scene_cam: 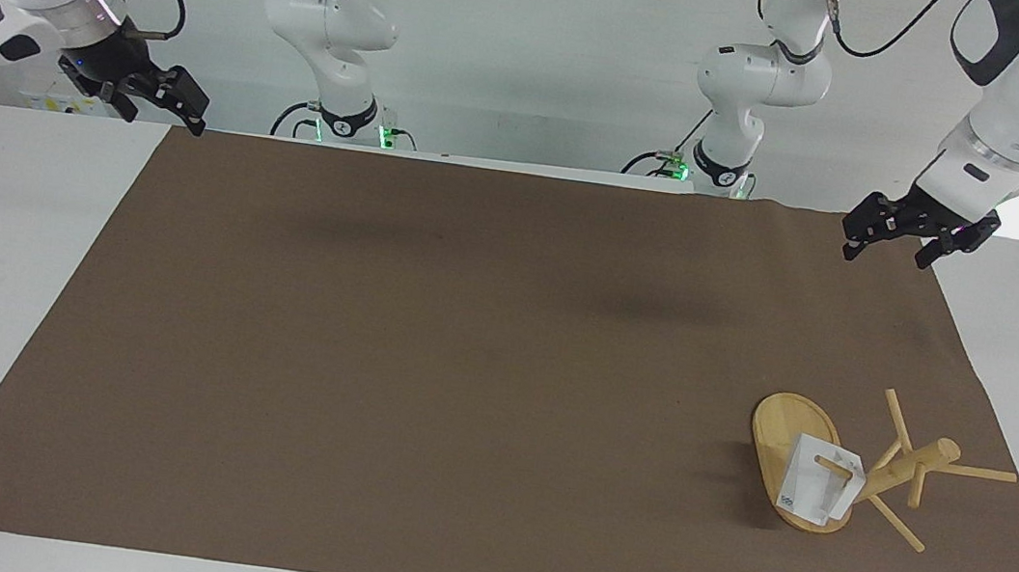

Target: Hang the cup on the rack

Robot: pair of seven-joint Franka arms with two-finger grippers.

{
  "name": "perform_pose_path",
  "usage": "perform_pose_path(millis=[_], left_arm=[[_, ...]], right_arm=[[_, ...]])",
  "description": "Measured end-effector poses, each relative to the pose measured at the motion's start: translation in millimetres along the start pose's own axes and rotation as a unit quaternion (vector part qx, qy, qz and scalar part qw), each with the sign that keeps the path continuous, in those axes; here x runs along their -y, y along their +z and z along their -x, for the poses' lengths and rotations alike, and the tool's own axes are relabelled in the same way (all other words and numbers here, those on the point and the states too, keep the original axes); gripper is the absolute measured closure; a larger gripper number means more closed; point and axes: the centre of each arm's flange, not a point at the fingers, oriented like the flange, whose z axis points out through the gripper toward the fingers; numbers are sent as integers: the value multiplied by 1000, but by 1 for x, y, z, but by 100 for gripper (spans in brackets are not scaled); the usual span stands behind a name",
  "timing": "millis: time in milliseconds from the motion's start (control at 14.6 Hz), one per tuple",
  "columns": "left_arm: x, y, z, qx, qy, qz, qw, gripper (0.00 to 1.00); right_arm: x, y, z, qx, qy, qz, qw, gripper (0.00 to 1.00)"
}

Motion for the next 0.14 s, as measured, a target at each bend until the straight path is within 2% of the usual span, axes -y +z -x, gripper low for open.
perform_pose_path(millis=[137], left_arm=[[0, -3, -3, 0, 0, 1, 1000, 0]], right_arm=[[0, 0, -1, -2, 0, 0, 1000, 0]])
